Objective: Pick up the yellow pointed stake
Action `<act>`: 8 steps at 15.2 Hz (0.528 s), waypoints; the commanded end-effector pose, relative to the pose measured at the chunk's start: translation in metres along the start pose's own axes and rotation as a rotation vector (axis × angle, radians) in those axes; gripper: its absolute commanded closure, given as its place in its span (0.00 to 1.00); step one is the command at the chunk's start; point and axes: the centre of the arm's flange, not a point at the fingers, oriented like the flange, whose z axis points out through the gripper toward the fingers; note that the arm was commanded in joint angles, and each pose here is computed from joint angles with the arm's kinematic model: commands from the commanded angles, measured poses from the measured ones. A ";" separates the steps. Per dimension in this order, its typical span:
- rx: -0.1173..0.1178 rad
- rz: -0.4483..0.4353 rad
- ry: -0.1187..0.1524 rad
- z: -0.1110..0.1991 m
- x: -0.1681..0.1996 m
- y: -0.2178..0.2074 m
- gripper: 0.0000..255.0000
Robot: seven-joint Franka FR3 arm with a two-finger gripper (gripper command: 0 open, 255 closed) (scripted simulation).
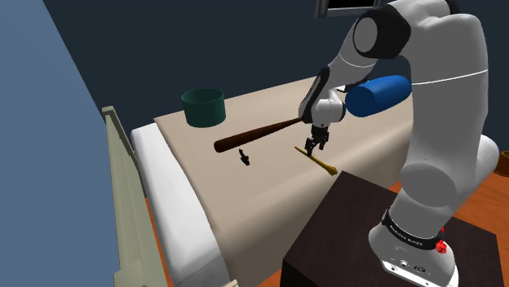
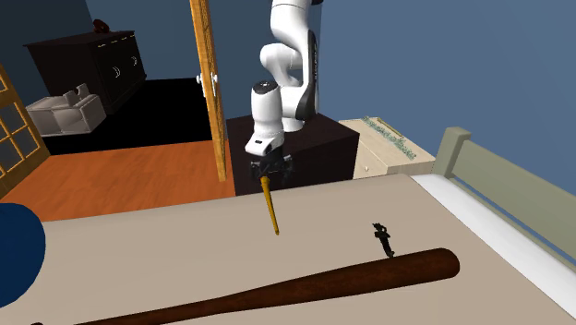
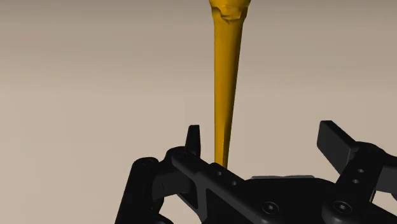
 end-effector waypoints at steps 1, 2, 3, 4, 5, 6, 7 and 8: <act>0.004 0.020 -0.002 0.020 0.005 0.015 0.00; 0.005 0.027 -0.003 0.027 0.007 0.021 0.00; 0.005 0.027 -0.003 0.033 0.007 0.021 0.00; 0.005 0.027 -0.003 0.038 0.007 0.021 0.00; 0.005 0.027 -0.003 0.043 0.007 0.021 0.00; 0.005 0.027 -0.003 0.048 0.007 0.022 0.00; 0.005 0.027 -0.003 0.054 0.007 0.022 0.00; 0.005 0.027 -0.003 0.059 0.008 0.022 0.00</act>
